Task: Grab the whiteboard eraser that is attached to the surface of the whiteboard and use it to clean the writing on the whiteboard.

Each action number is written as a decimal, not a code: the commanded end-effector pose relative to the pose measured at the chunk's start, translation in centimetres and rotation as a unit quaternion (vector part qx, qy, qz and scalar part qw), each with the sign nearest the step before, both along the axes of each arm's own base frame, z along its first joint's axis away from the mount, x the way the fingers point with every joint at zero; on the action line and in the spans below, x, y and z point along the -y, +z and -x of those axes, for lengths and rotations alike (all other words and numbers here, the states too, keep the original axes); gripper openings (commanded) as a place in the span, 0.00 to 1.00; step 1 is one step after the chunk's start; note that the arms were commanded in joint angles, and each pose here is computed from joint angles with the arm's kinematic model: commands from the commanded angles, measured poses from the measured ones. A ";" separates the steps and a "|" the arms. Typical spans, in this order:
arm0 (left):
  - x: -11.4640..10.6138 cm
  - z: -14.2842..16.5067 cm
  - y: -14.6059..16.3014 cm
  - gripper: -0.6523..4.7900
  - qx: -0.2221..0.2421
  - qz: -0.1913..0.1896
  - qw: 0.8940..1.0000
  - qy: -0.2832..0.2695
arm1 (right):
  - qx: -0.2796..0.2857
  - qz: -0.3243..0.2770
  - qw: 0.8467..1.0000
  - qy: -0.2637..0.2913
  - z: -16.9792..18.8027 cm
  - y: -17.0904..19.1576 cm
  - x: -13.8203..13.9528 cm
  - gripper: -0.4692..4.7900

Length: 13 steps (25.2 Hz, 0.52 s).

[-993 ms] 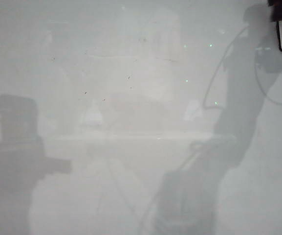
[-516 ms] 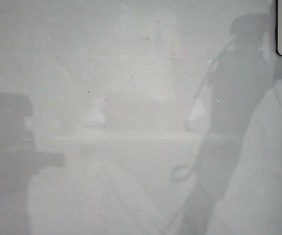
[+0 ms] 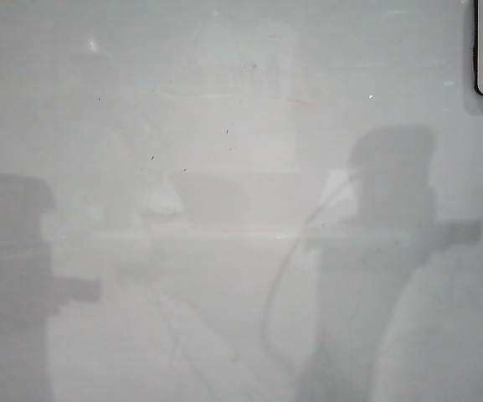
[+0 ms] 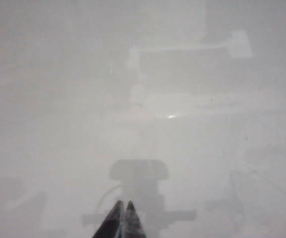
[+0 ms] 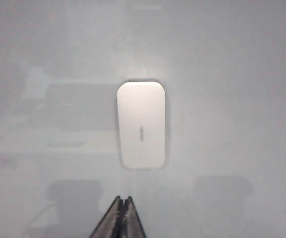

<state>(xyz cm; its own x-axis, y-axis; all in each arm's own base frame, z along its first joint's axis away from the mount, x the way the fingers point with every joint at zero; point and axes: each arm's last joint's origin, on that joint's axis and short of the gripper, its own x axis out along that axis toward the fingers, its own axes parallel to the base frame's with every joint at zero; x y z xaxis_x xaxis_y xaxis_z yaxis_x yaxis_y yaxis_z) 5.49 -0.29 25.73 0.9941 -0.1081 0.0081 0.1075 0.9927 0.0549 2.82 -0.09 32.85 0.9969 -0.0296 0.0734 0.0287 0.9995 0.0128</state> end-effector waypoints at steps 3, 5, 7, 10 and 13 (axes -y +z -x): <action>0.0 -1.7 -2.0 0.11 0.026 -0.003 1.000 0.000 | 0.010 -0.027 0.999 0.022 0.5 -3.0 -0.1 0.07; 0.0 -2.2 -2.9 0.11 0.032 0.001 0.999 0.000 | -0.007 -0.026 0.999 0.032 -0.3 -4.1 -0.2 0.08; 0.0 -2.5 -3.7 0.11 0.031 0.001 1.000 0.000 | -0.020 -0.040 0.998 0.049 -1.3 -5.3 -0.4 0.08; 0.0 -3.1 -5.1 0.11 0.018 0.001 1.000 0.000 | -0.014 -0.057 0.996 0.062 -2.8 -7.1 -0.6 0.08; 0.0 -3.6 -7.0 0.11 -0.014 0.001 1.000 0.000 | -0.031 -0.057 0.994 0.093 -4.7 -10.4 -0.9 0.10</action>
